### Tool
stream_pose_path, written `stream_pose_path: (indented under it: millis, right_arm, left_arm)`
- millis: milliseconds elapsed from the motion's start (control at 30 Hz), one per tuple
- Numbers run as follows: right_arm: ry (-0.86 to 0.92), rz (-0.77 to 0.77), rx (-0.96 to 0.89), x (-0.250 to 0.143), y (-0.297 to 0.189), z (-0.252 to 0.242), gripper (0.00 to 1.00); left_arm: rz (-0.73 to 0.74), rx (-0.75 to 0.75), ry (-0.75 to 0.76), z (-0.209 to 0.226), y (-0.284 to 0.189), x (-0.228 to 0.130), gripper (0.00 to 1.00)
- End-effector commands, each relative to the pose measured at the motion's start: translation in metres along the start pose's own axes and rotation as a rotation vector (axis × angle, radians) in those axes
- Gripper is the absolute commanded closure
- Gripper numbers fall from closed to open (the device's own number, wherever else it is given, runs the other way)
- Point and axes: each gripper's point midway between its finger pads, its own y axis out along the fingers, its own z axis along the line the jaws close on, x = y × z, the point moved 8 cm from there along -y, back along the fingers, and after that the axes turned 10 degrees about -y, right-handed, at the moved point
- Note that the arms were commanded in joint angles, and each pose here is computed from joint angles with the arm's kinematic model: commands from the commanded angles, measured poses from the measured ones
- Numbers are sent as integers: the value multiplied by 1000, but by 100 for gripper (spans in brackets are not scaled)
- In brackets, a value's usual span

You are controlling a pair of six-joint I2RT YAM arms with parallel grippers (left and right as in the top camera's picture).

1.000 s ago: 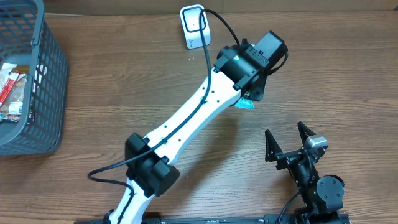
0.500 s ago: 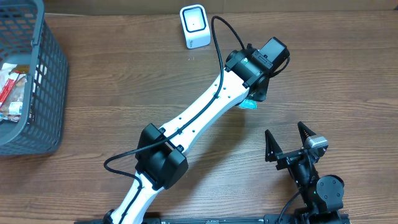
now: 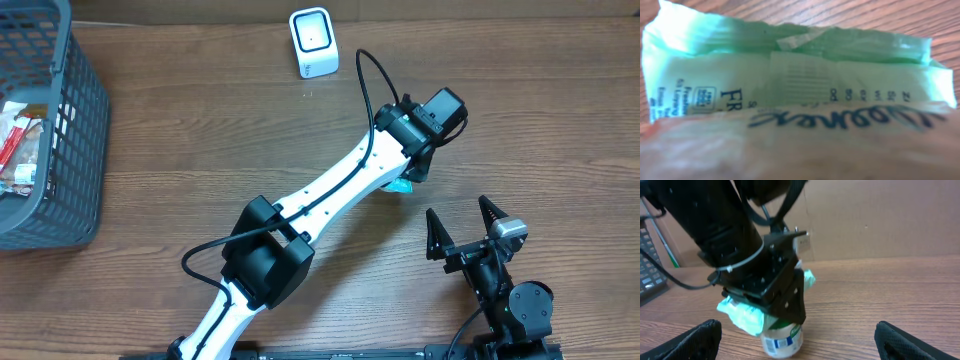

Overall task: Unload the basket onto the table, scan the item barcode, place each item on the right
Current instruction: 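Lower the held items onto the table near the scanner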

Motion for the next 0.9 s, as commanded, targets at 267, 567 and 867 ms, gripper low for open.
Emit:
stream_pose_path:
  millis: [267,567,867]
  right_arm:
    - [4,1,-6,-3,0,-1,0]
    - [4,1,-6,-3,0,-1,0]
    - [4,1,-6,-3,0,-1,0]
  left_arm:
    - [-7,-21,31,1,11,-1,55]
    - [-71,-88,16,-10,18,7,51]
    - [-50,-134,18,-13,32,1,47]
